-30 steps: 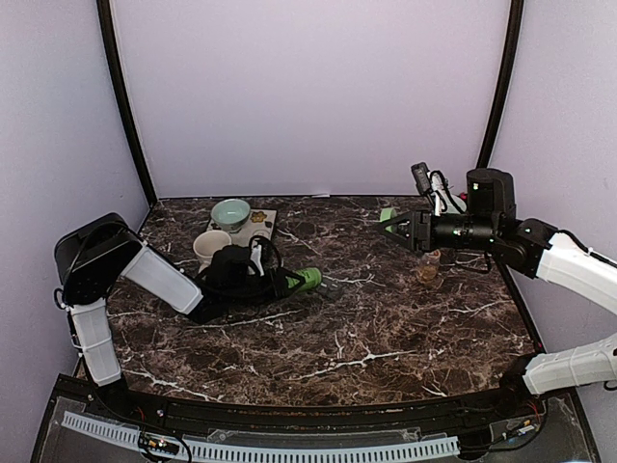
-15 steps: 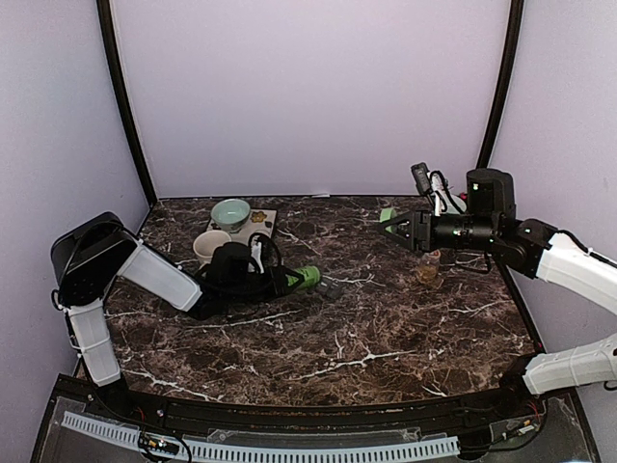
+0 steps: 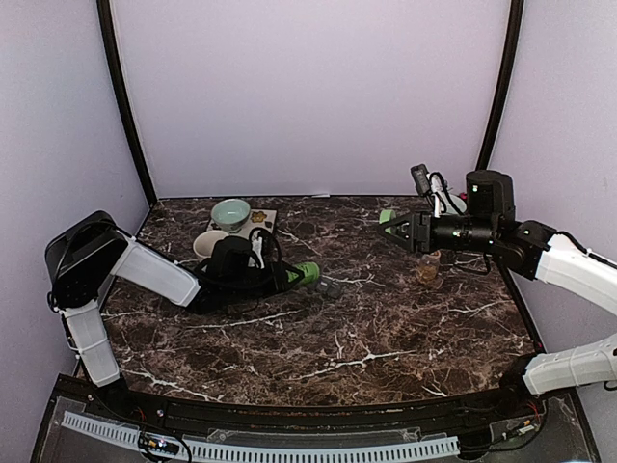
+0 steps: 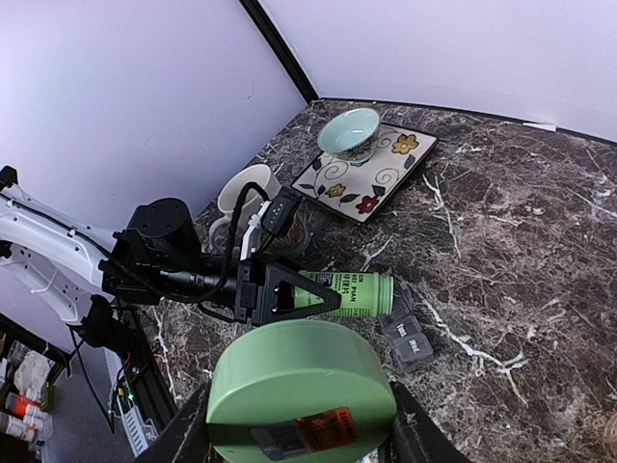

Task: Sort the pills into containers
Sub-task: Pour the pill into the compartment of the pill container.

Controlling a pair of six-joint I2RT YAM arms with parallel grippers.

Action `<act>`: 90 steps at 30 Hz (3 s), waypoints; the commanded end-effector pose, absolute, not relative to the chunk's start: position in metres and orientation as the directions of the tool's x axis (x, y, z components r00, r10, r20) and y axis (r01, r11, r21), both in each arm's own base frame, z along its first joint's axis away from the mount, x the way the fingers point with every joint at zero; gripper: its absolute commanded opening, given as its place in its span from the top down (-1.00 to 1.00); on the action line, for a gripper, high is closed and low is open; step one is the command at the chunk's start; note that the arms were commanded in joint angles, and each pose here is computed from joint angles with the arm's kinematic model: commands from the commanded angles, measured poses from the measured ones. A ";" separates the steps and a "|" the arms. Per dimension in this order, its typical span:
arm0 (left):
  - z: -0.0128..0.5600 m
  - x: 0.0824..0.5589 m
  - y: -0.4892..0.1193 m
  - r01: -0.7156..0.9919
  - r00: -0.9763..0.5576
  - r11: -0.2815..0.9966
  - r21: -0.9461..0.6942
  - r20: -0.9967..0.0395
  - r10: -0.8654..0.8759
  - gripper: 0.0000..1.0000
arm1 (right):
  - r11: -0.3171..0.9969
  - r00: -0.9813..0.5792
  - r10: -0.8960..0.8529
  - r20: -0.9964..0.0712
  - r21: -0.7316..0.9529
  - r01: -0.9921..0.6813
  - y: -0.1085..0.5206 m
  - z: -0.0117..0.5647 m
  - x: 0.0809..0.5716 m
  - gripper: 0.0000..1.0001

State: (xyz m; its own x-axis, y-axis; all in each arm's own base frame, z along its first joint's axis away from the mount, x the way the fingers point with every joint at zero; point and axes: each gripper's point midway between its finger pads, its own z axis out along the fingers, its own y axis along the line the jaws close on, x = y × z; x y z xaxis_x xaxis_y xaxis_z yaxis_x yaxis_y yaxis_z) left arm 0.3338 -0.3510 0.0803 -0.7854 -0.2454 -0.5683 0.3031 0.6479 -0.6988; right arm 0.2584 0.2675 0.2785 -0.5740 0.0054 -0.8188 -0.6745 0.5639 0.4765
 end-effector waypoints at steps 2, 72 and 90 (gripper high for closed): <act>0.112 0.341 -0.355 0.357 -0.745 0.634 -0.686 -0.618 -0.250 1.00 | 0.545 -0.546 0.039 -0.837 0.476 -0.691 0.269 0.289 0.261 0.48; 0.124 0.335 -0.367 0.405 -0.712 0.723 -0.560 -0.689 -0.135 1.00 | 0.536 -0.552 0.058 -0.832 0.492 -0.686 0.263 0.292 0.252 0.48; 0.120 0.338 -0.369 0.402 -0.715 0.749 -0.526 -0.691 -0.102 1.00 | 0.535 -0.552 0.057 -0.832 0.492 -0.686 0.263 0.291 0.252 0.48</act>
State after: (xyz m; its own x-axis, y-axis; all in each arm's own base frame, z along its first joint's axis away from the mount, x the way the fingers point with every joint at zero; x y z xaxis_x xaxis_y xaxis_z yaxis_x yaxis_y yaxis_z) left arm 0.3348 -0.3623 0.0937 -0.7507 -0.0985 -0.6533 0.3636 0.7640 -0.5330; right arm 0.2529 0.2650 0.2818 -0.5730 0.0323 -0.8189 -0.6741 0.5497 0.4934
